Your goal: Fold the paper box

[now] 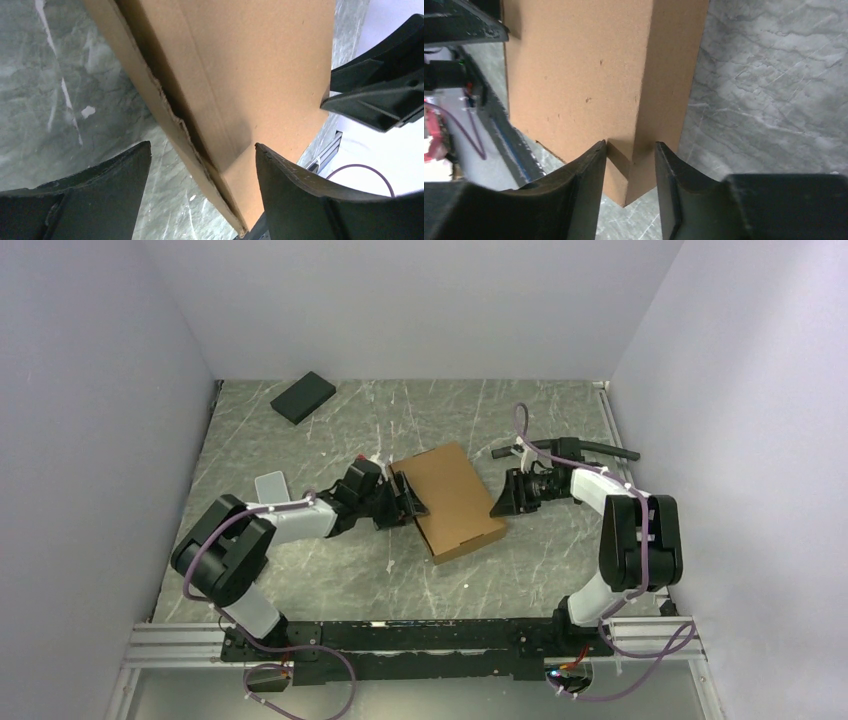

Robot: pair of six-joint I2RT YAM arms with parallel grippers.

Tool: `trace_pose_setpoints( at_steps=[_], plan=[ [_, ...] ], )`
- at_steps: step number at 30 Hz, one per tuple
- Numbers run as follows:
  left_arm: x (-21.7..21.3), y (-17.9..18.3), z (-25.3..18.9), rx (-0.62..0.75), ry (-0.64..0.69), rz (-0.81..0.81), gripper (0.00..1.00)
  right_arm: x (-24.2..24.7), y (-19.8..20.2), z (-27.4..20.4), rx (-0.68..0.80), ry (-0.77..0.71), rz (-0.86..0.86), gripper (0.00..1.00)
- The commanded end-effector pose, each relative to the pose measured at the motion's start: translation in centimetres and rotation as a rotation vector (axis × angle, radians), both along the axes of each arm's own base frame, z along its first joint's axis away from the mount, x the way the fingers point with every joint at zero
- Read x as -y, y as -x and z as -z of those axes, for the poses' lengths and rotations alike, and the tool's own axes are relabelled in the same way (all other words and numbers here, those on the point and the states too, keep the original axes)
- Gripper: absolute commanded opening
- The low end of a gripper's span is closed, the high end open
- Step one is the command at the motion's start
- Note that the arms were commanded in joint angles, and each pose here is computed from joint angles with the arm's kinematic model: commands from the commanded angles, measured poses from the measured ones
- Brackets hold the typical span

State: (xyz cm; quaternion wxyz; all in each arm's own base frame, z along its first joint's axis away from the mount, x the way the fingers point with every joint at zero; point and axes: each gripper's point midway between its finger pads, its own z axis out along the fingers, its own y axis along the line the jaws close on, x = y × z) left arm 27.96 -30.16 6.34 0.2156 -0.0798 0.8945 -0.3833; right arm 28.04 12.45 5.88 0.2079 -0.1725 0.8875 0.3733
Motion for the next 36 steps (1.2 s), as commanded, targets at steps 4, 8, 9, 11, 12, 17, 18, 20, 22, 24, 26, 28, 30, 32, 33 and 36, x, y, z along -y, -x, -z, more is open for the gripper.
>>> trace_pose_setpoints(
  at_steps=[4,8,9,11,12,17,18,20,22,24,26,28,30,32,33,36],
  plan=[
    [-1.1,0.7,-2.3,0.099,0.112,-0.008,0.86,2.0,-1.2,1.4,-0.099,-0.063,0.090,0.24],
    [-1.2,1.6,-2.4,0.113,0.191,0.006,0.97,3.0,-1.0,2.7,-0.160,-0.071,0.120,0.17],
    [-0.9,1.7,-2.4,0.109,0.211,0.020,0.99,3.1,-1.0,2.8,-0.160,-0.066,0.124,0.17],
    [-0.2,1.7,-2.7,0.111,0.252,0.046,1.00,3.1,-1.0,2.9,-0.163,-0.064,0.131,0.16],
    [0.1,1.7,-2.8,0.106,0.274,0.050,1.00,3.1,-1.0,3.0,-0.166,-0.062,0.134,0.15],
    [1.0,1.1,-2.3,0.091,0.314,0.048,0.99,3.7,-1.2,3.6,-0.188,-0.046,0.160,0.13],
    [1.1,1.0,-2.3,0.086,0.324,0.047,0.99,3.9,-1.2,3.7,-0.191,-0.043,0.167,0.13],
    [1.0,1.1,-2.0,0.082,0.337,0.041,1.00,4.1,-1.3,3.8,-0.196,-0.042,0.176,0.12],
    [0.9,1.2,-1.7,0.077,0.331,0.032,0.99,4.3,-1.4,3.9,-0.200,-0.041,0.182,0.12],
    [0.7,1.2,-1.4,0.068,0.313,0.019,0.99,4.5,-1.4,4.0,-0.206,-0.038,0.186,0.12],
    [0.6,1.0,-1.4,0.067,0.309,0.011,0.99,4.6,-1.5,4.1,-0.206,-0.036,0.189,0.12],
    [0.7,0.8,-1.7,0.073,0.317,0.005,1.00,4.6,-1.5,4.1,-0.206,-0.036,0.188,0.12],
    [1.0,0.4,-1.9,0.076,0.328,0.003,0.99,4.7,-1.5,4.1,-0.207,-0.035,0.190,0.12],
    [1.3,0.2,-1.8,0.065,0.333,0.000,0.99,4.7,-1.5,4.1,-0.208,-0.035,0.193,0.12],
    [1.4,0.0,-1.7,0.060,0.339,-0.004,1.00,4.8,-1.5,4.2,-0.210,-0.035,0.195,0.12],
    [2.0,-0.5,-1.7,0.058,0.375,-0.011,1.00,4.9,-1.5,4.3,-0.219,-0.039,0.196,0.12]
  ],
)
